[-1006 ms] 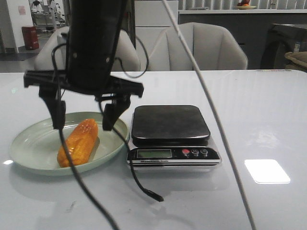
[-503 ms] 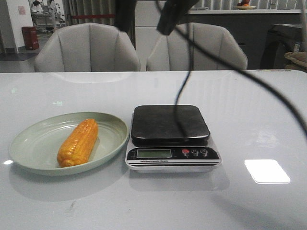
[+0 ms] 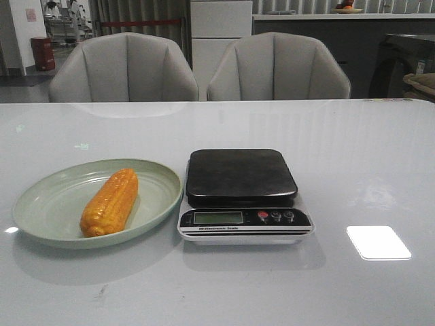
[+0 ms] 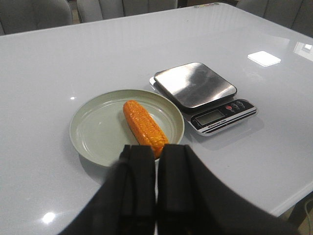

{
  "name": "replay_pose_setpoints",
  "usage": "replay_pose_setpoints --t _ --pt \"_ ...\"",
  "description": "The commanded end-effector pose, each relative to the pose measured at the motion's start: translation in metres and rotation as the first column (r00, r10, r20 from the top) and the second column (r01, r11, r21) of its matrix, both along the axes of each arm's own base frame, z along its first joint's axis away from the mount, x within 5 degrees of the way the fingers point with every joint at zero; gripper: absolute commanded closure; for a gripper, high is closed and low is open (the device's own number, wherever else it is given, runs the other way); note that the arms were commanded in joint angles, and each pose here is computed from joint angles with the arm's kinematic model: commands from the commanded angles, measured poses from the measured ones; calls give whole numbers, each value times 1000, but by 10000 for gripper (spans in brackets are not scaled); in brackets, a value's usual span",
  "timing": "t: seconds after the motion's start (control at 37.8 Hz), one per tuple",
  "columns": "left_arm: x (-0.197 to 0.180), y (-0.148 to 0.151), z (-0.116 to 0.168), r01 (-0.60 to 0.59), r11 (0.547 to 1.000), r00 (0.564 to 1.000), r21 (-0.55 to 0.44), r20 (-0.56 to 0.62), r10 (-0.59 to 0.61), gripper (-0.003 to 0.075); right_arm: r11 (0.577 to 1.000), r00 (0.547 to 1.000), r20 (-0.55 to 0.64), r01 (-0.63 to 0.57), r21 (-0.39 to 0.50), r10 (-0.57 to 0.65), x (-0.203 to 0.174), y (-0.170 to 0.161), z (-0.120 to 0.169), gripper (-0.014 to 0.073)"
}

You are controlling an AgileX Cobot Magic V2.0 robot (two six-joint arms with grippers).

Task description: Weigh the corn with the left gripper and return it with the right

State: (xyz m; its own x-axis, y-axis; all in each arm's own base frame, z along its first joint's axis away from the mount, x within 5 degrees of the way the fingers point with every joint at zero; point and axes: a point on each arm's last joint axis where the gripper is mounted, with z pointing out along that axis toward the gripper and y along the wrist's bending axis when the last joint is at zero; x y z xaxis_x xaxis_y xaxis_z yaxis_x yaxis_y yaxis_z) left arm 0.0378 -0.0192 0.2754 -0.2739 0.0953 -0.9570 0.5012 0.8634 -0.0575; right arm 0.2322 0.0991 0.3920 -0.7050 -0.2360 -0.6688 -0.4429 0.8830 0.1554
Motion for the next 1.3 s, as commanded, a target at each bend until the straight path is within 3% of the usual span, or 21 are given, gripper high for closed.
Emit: replay_pose_setpoints --t 0.0,0.13,0.32,0.4,0.58,0.71,0.87,0.93,0.98,1.03,1.14,1.27 --pt "1 -1 14 5 999 997 -47 75 -1 607 997 974 225 13 81 -31 -44 -18 21 5" --pt "1 -1 14 5 999 997 -47 75 -1 607 991 921 384 17 134 -68 -96 -37 17 5" --pt "1 -1 14 5 999 997 -47 75 -1 607 969 780 602 21 246 -170 -159 -63 -9 5" --pt "1 -1 14 5 999 997 -47 75 -1 607 961 739 642 24 274 -202 -173 -69 -34 5" --pt "1 -1 14 5 999 997 -48 76 -2 607 944 668 690 58 324 -277 -169 -74 -78 5" --pt "1 -1 14 5 999 997 -48 76 -2 607 944 678 677 80 319 -286 -163 -73 -100 5" --pt "1 -1 14 5 999 997 -48 76 -2 607 947 695 663 84 309 -278 -162 -73 -106 23" --pt "1 -1 14 5 999 997 -48 76 -2 607 947 695 663 84 309 -278 -162 -73 -106 116" --pt "1 -1 14 5 999 997 -48 76 -2 607 948 700 659 85 306 -275 -163 -73 -106 274" --pt "1 -1 14 5 999 997 -48 76 -2 607 949 705 655 85 303 -272 -163 -72 -107 494" --pt "1 -1 14 5 999 997 -48 76 -2 607 948 708 651 85 307 -274 -162 -72 -107 391" --pt "1 -1 14 5 999 997 -48 76 -2 607 948 709 650 85 306 -274 -163 -72 -107 382"
